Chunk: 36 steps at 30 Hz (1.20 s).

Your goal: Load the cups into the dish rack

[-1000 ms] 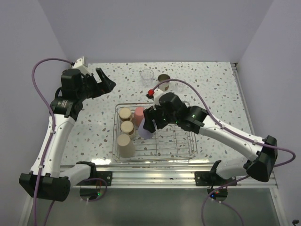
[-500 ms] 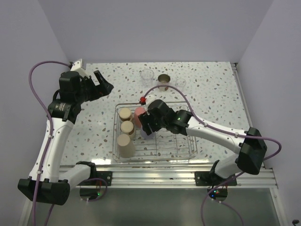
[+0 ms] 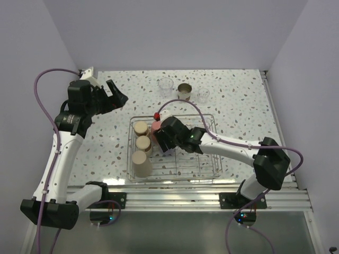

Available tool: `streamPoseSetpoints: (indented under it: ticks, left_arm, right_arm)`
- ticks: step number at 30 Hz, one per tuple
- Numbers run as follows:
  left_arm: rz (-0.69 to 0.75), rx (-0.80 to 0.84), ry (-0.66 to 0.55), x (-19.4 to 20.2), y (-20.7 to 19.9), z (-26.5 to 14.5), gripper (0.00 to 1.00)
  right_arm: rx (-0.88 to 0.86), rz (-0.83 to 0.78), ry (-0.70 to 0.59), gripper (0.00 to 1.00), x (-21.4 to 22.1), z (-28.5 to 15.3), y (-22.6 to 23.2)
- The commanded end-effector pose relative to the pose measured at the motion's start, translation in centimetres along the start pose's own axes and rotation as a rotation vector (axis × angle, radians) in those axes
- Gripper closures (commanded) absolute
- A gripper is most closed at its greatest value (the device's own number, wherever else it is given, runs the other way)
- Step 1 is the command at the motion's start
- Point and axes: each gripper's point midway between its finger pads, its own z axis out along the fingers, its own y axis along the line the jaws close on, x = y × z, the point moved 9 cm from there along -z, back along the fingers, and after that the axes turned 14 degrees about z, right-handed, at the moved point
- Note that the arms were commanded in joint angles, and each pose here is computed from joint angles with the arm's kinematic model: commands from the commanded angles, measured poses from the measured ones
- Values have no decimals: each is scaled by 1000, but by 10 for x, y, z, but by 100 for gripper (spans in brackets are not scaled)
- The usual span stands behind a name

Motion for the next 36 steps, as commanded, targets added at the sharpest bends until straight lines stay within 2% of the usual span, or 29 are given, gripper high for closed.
streamPoseSetpoints:
  ticks: [1, 9, 13, 14, 16, 17, 19, 22, 29, 36]
  left_arm:
    - [22, 3, -19, -5, 0, 0, 7]
    - [40, -10, -21, -7, 2, 4, 8]
    - [46, -13, -21, -8, 3, 5, 7]
    - [49, -15, -19, -8, 3, 7, 7]
    - [51, -18, -19, -8, 4, 8, 8]
    - [50, -17, -18, -8, 4, 8, 7]
    - [50, -19, -18, -8, 4, 9, 7]
    - [52, -17, -16, -7, 4, 10, 8]
    - [55, -13, -20, -6, 5, 11, 7]
    - [61, -18, -28, -7, 5, 9, 7]
  right_arm:
    - [14, -10, -70, 100, -9, 10, 5]
    - [-2, -31, -32, 100, -8, 18, 10]
    - [-18, -30, -24, 80, -8, 14, 12]
    - [-22, -30, -27, 69, -9, 11, 12]
    - [-29, -31, -23, 57, -6, 8, 13]
    - [-32, -30, -27, 41, -7, 6, 13]
    - [-37, -29, -30, 26, -6, 3, 14]
    - [-32, -29, -27, 16, -3, 0, 13]
    - [-29, -18, -49, 2, -9, -11, 11]
    - [-41, -26, -148, 2, -35, -45, 10]
